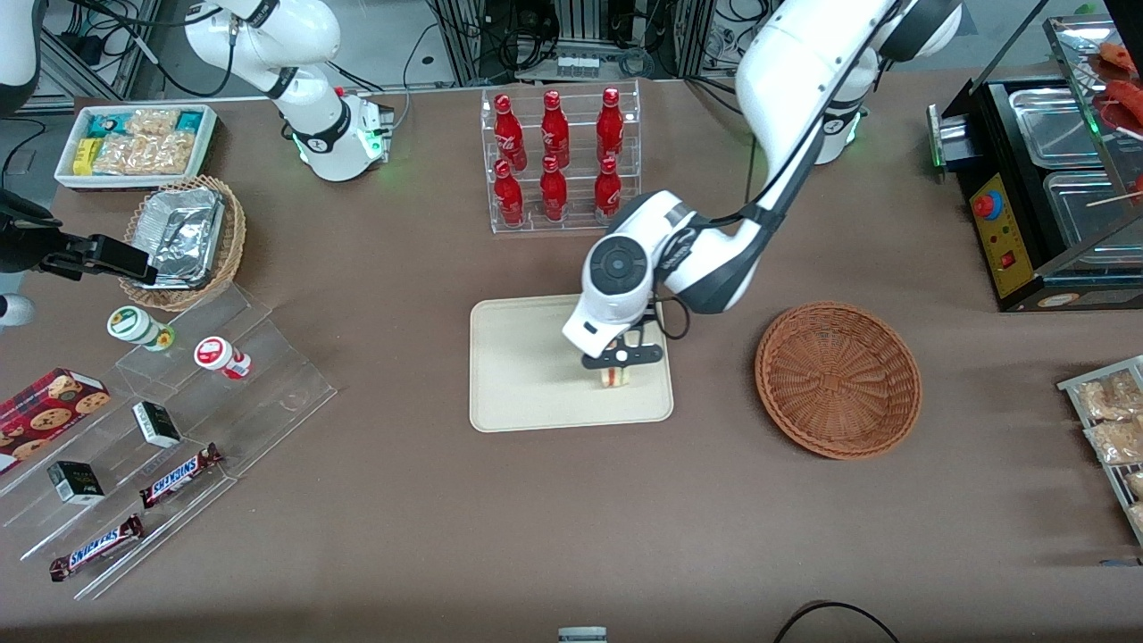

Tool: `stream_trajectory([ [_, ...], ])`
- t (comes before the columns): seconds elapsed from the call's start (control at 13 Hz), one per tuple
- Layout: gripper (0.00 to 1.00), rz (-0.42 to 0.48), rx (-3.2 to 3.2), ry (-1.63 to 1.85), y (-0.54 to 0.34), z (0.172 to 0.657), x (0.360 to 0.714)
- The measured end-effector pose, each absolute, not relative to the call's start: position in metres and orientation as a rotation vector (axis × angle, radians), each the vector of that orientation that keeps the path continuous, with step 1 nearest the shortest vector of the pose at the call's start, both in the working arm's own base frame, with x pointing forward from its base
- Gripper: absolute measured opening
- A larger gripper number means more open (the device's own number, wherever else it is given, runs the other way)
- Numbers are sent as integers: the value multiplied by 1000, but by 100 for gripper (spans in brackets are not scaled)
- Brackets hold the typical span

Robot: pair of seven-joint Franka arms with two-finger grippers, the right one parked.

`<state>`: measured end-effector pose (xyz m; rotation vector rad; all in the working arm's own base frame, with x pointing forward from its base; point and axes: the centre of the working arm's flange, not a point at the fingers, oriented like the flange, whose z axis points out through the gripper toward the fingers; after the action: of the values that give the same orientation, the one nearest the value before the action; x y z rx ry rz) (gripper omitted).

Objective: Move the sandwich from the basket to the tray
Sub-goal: 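Carry the held sandwich over to the cream tray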

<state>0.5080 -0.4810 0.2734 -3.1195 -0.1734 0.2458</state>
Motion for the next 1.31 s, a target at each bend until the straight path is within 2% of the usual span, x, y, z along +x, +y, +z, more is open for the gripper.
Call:
stream_trajectory([
  [0.38, 16, 224, -3131, -243, -508, 259, 512],
  [0.69, 16, 160, -3111, -274, -528, 249, 500],
  [1.31, 15, 168, -3103, -329, -532, 233, 505],
])
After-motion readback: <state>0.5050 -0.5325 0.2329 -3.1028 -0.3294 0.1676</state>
